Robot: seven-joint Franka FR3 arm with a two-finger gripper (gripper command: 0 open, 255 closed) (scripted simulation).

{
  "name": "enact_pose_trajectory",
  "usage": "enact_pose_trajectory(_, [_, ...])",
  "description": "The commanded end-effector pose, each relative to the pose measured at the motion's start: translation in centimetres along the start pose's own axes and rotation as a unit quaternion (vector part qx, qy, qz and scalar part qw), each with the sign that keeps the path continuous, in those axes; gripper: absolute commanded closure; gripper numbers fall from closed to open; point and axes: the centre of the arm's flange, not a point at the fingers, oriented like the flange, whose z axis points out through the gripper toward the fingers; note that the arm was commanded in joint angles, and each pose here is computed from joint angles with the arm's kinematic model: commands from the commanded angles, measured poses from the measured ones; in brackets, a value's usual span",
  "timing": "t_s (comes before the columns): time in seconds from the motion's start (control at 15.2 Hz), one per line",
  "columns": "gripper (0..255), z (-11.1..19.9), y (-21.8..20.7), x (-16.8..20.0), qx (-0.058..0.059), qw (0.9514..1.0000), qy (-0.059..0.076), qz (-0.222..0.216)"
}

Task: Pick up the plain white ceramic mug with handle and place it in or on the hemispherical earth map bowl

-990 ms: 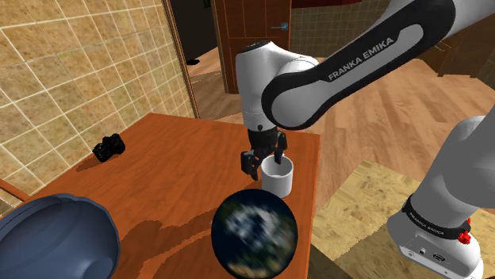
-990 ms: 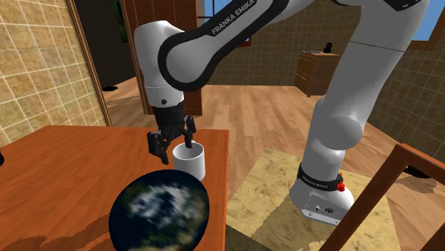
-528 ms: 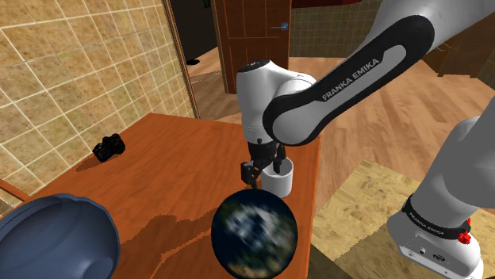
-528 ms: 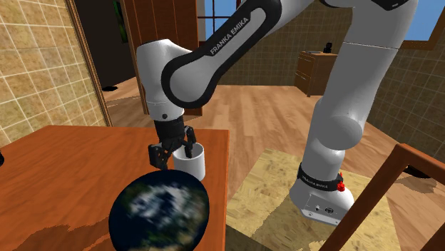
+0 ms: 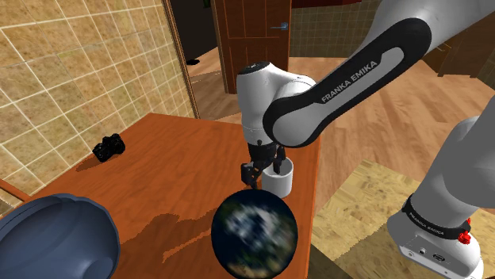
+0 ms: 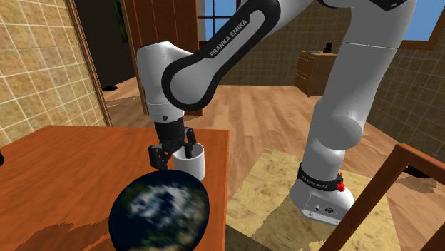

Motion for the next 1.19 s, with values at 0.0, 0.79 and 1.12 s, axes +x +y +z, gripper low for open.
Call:
enact_pose_trajectory(0.0, [255, 0.0, 0.0, 0.0, 0.0, 1.0, 0.0, 0.0])
enact_pose_trajectory(0.79, [255, -1.6, 0.0, -0.1, 0.0, 1.0, 0.0, 0.0])
enact_pose_trajectory(1.12, [255, -4.2, 0.1, -0.3, 0.0, 1.0, 0.0, 0.0])
